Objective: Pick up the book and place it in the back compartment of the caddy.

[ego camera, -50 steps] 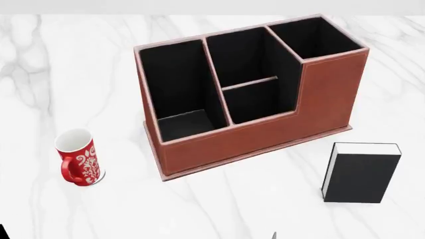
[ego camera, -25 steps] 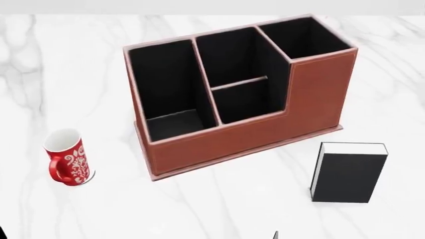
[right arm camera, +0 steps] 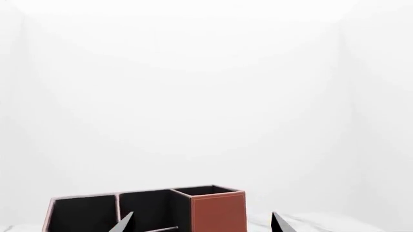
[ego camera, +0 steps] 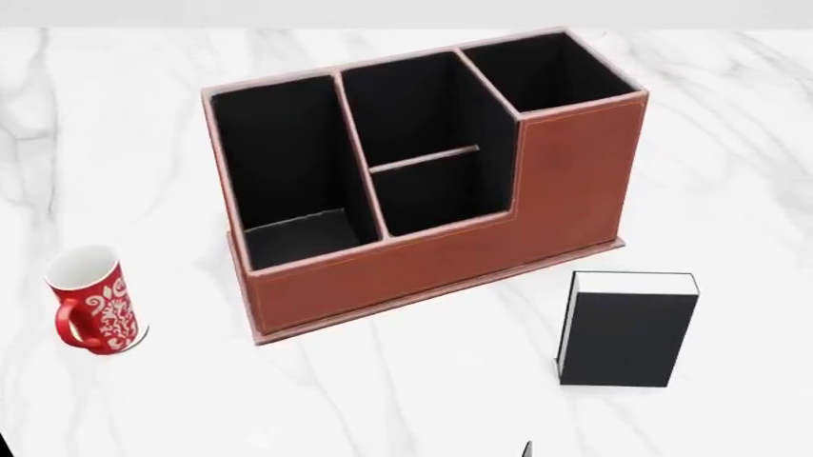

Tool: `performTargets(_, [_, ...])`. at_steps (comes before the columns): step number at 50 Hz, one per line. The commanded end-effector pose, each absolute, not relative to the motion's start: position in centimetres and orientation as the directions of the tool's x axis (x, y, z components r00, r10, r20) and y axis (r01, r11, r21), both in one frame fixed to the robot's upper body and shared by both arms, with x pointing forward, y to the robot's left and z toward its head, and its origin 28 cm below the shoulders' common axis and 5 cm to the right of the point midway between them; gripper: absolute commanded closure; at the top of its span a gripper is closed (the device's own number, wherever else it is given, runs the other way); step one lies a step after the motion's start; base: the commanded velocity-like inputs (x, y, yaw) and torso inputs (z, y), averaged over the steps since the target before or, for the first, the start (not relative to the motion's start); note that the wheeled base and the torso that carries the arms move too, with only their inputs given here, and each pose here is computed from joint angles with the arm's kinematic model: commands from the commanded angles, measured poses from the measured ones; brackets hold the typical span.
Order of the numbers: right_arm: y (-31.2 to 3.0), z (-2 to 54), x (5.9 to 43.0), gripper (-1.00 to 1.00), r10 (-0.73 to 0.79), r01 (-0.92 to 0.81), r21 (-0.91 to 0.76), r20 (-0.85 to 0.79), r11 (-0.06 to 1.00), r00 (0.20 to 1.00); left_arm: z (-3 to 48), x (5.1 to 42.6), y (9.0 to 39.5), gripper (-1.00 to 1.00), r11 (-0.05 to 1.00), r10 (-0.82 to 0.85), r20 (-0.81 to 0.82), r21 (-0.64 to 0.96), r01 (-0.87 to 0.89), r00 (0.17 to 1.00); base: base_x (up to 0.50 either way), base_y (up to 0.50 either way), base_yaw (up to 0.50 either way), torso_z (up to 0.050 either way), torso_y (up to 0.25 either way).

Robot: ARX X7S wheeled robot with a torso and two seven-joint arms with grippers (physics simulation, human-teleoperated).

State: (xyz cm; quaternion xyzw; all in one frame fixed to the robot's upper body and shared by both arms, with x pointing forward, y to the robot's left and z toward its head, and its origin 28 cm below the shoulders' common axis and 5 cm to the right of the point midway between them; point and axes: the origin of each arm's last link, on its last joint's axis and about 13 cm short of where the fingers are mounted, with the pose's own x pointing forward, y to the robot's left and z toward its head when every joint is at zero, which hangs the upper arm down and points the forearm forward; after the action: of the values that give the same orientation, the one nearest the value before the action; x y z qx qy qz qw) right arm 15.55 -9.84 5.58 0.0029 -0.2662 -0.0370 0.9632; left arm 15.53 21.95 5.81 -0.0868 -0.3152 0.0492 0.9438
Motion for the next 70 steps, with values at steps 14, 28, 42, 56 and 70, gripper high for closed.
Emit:
performTargets(14, [-10.00,5.69,15.48,-1.00,-0.078,0.067,0.040,0.513,0.997,0.855,5.90,15.43,21.95,-1.00,0.980,0.145,0.589,-0.195,-0.034,0.795,0.00,-0.12,0.00,0.000,0.000])
performTargets(28, [-10.07,5.71,15.49,-1.00,-0.082,0.070,0.044,0.513,0.997,0.854,5.93,15.40,21.94,-1.00,0.980,0.145,0.588,-0.195,-0.035,0.795,0.00,-0.12,0.00,0.000,0.000])
performTargets(42, [-10.16,5.75,15.54,-1.00,-0.094,0.078,0.052,0.506,0.996,0.857,5.89,15.45,21.95,-1.00,0.980,0.144,0.587,-0.194,-0.034,0.797,0.00,-0.12,0.00,0.000,0.000])
performTargets(56, [-10.18,5.79,15.50,-1.00,-0.097,0.078,0.058,0.509,0.995,0.855,5.88,15.44,21.92,-1.00,0.981,0.142,0.585,-0.192,-0.034,0.798,0.00,-0.13,0.00,0.000,0.000])
performTargets(70, [-10.19,5.79,15.48,-1.00,-0.101,0.082,0.061,0.511,0.995,0.853,5.93,15.41,21.98,-1.00,0.980,0.145,0.587,-0.194,-0.035,0.796,0.00,-0.13,0.00,0.000,0.000])
